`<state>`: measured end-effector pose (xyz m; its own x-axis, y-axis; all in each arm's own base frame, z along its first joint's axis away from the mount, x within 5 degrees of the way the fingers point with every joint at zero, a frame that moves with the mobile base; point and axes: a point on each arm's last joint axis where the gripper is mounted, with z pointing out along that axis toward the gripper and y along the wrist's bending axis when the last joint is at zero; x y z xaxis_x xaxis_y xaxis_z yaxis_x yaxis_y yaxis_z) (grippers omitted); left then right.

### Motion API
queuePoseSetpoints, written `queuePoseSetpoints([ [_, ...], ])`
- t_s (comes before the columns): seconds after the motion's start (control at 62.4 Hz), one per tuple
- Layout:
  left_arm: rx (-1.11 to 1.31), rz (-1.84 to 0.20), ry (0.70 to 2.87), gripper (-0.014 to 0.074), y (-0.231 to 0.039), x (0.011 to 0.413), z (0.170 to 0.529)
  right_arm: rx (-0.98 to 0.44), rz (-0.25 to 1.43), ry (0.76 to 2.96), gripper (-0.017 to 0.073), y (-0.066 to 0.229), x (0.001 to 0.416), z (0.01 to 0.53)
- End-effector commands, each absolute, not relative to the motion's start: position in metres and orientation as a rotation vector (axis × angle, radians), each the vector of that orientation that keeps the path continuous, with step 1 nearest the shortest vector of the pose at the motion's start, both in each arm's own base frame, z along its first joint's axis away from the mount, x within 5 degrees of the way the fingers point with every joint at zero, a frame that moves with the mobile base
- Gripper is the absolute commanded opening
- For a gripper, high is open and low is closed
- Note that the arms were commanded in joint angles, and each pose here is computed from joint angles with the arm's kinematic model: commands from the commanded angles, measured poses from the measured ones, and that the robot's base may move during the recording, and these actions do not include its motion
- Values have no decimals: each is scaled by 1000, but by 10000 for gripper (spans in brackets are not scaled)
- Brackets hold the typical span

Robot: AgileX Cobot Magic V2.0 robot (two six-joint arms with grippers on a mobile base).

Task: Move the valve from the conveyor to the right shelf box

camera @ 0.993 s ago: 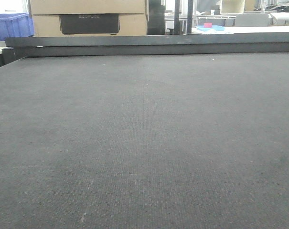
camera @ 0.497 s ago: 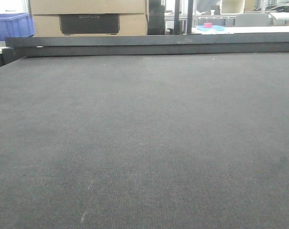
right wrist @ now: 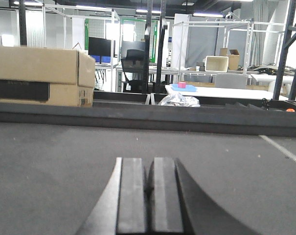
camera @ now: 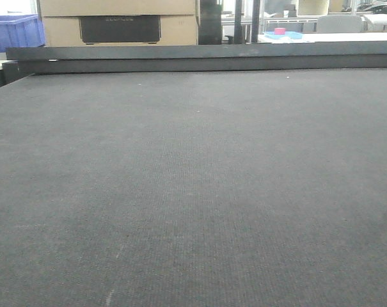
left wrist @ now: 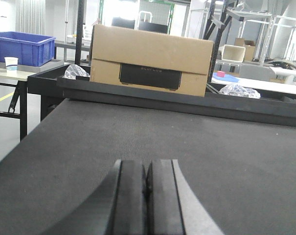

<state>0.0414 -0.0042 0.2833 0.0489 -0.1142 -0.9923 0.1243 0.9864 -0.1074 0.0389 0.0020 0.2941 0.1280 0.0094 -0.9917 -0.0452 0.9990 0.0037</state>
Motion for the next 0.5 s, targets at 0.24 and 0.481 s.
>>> queuePoseSetpoints([
  [0.24, -11, -150, 1853, -111, -8, 78, 381, -42, 31, 1806, -167, 4, 83, 373],
  [0.481, -23, -106, 2214, -111, -15, 141, 408, -55, 32, 2207, -167, 6, 145, 381],
])
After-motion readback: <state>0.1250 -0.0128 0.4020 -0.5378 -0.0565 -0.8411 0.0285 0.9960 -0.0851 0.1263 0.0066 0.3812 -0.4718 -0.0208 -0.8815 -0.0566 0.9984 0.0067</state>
